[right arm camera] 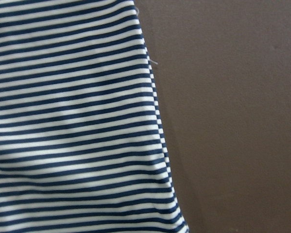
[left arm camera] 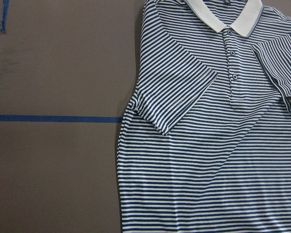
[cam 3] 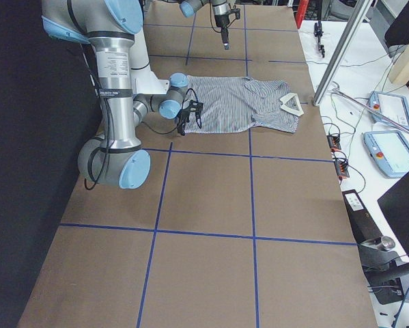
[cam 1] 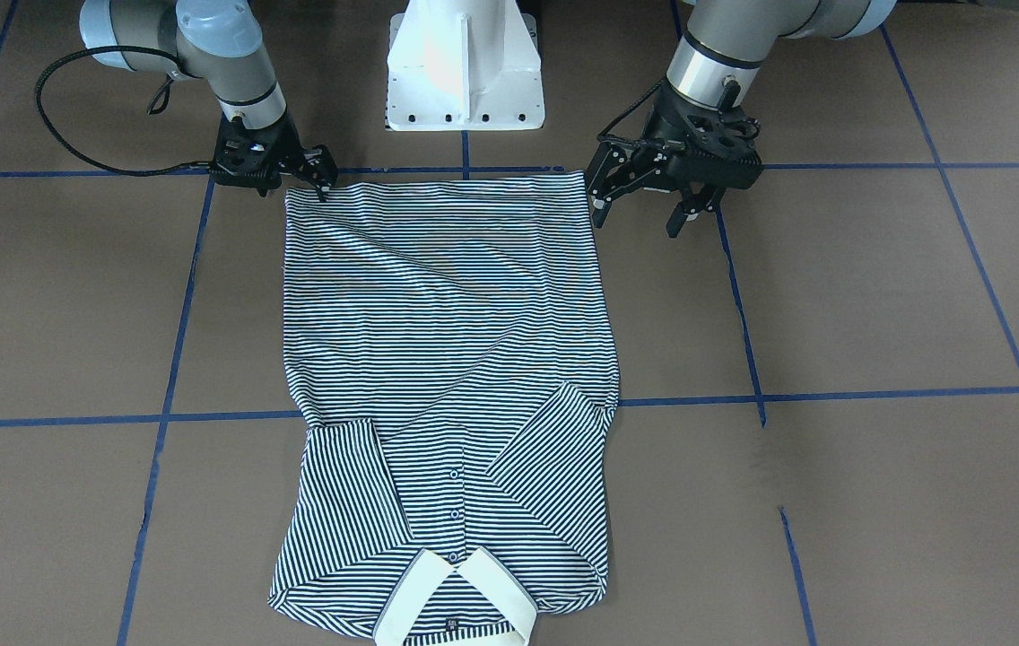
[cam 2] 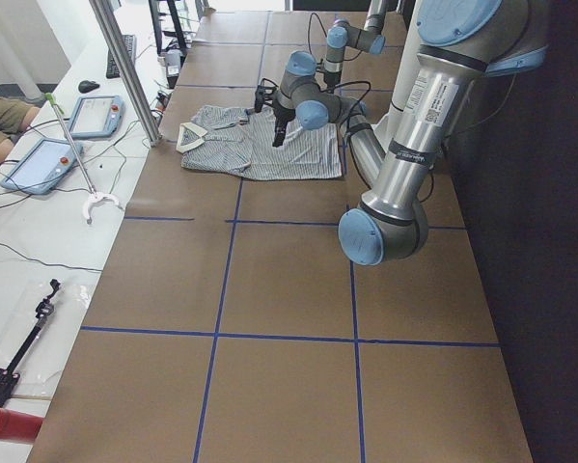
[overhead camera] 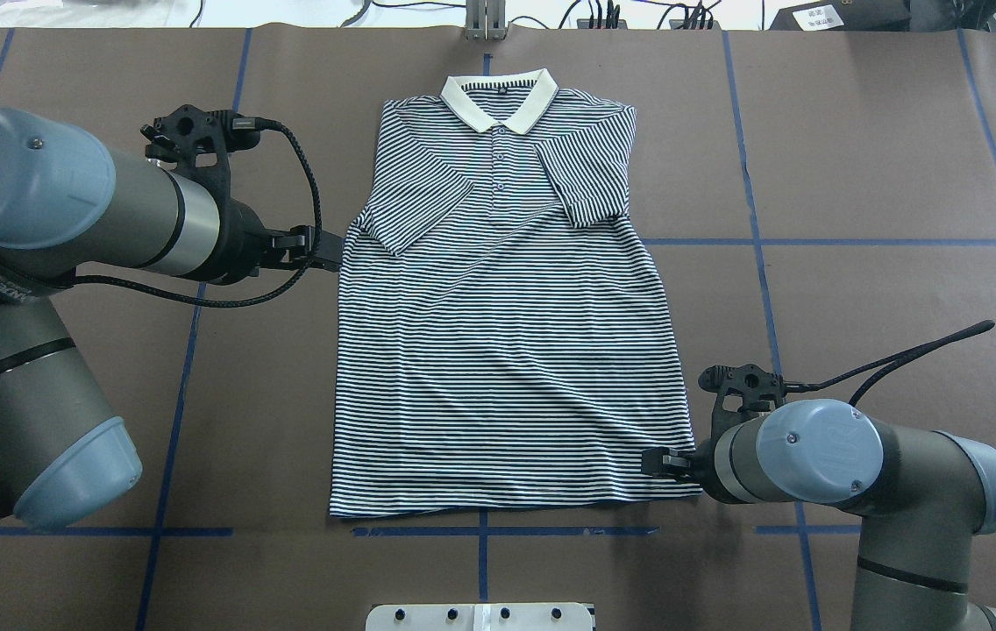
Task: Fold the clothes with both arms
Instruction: 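Move the right gripper to the hem corner nearest the robot while the left gripper withdraws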
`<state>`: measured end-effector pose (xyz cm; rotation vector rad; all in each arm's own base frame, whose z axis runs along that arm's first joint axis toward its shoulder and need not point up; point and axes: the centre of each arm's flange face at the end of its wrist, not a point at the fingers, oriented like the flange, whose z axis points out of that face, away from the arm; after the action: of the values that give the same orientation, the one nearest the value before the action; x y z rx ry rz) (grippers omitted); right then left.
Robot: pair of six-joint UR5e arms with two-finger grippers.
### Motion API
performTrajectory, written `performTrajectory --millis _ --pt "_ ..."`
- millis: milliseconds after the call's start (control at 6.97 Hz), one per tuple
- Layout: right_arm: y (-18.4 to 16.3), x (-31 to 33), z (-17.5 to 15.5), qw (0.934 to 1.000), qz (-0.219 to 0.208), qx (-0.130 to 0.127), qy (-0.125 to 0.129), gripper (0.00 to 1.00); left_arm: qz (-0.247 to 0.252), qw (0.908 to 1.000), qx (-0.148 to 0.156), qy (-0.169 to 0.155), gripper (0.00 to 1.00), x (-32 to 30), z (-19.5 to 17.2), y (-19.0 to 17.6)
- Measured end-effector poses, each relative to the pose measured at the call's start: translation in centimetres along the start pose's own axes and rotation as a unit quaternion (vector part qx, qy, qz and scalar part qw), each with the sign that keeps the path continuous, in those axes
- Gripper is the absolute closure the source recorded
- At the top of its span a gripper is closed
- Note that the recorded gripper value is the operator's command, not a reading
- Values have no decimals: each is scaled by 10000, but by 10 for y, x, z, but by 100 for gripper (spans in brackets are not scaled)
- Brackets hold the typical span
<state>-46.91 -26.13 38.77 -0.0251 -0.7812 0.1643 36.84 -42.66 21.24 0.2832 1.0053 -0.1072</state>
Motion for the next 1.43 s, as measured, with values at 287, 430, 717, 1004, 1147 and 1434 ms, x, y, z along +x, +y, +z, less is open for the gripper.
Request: performTrajectory --millis 287,430,717,1004,1147,1434 --pt "2 -3 5 10000 -16 -37 17 77 -1 10000 0 -7 0 0 1 0" --pt "3 -4 5 10000 -20 -57 14 93 -2 10000 0 -11 0 0 1 0" --pt "3 -4 2 10000 -46 -76 -14 100 4 10000 2 -10 0 0 1 0" --pt "2 -3 -3 9999 -66 -71 -50 100 7 10000 7 -10 0 1 1 -1" --pt "2 -3 -6 9999 -67 -60 -74 100 7 10000 11 -11 0 1 1 -1" --pt "2 -5 -10 9999 -66 -50 -110 100 8 10000 16 -28 0 -1 3 0"
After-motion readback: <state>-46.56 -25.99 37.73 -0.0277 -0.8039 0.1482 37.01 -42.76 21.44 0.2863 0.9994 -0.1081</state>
